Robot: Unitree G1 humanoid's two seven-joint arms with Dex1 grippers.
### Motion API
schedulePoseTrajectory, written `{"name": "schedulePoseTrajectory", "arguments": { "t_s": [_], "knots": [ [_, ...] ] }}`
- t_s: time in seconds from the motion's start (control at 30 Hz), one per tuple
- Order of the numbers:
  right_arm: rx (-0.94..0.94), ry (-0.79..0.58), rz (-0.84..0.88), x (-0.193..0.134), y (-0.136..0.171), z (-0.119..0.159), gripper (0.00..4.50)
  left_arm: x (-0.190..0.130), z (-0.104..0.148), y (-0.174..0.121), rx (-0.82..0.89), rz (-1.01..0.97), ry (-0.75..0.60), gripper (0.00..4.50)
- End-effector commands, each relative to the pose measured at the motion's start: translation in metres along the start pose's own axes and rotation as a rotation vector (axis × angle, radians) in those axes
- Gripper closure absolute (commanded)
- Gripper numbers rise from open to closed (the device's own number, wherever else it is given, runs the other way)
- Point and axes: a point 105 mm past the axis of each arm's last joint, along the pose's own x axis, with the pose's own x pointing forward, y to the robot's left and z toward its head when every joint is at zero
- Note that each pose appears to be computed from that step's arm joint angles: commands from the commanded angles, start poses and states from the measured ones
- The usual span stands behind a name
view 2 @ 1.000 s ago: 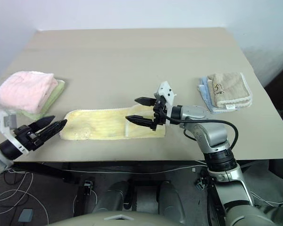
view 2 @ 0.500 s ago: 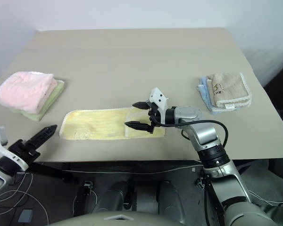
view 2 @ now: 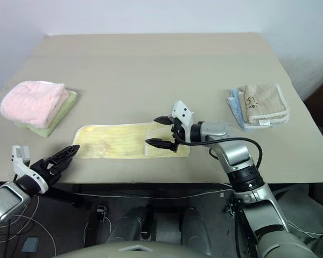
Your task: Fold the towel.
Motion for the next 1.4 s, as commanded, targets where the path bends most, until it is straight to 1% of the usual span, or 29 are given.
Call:
{"name": "schedulePoseTrajectory", "arguments": {
  "t_s": [0.03,0.27,0.33,0.37,0.4,0.63,0.67,0.73,0.93,1.03,1.13,1.27,1.4],
  "knots": [
    [-0.044,-0.018,-0.015,-0.005,0.001,0.009,0.02,0.003,-0.005,0.014,-0.050,0.049,0.026,0.00],
    [-0.050,-0.017,-0.037,-0.003,0.000,0.011,0.02,0.013,0.002,0.013,-0.085,0.016,0.002,0.00],
    [-0.054,-0.015,-0.047,-0.004,-0.003,0.012,0.00,0.015,0.004,0.011,-0.085,0.010,0.001,0.37],
    [-0.055,-0.015,-0.053,-0.005,-0.004,0.012,0.00,0.016,0.005,0.009,-0.084,0.004,0.000,0.59],
    [-0.055,-0.015,-0.058,-0.005,-0.005,0.013,0.00,0.017,0.006,0.007,-0.085,-0.003,-0.002,0.91],
    [-0.049,-0.015,-0.078,-0.004,-0.006,0.010,0.00,0.020,0.013,-0.002,-0.087,-0.042,-0.025,3.40],
    [-0.048,-0.016,-0.080,-0.004,-0.007,0.011,0.00,0.021,0.014,-0.003,-0.085,-0.049,-0.026,3.70],
    [-0.048,-0.016,-0.084,-0.003,-0.007,0.010,0.00,0.021,0.015,-0.006,-0.076,-0.061,-0.027,4.47],
    [-0.051,-0.008,-0.093,-0.005,-0.007,0.009,0.00,0.019,0.015,-0.020,-0.050,-0.112,-0.021,4.49],
    [-0.048,-0.005,-0.099,-0.008,-0.007,0.008,0.00,0.014,0.015,-0.015,-0.042,-0.123,-0.012,4.49],
    [-0.029,-0.017,-0.108,-0.012,-0.008,0.010,0.00,0.008,0.014,-0.015,-0.024,-0.180,0.016,4.49],
    [0.002,-0.042,-0.142,-0.018,-0.013,0.015,0.00,0.008,0.015,-0.031,0.023,-0.257,0.059,4.49],
    [0.018,-0.063,-0.179,-0.026,-0.020,0.019,0.00,0.017,0.017,-0.053,0.082,-0.323,0.096,4.49]
  ]
}}
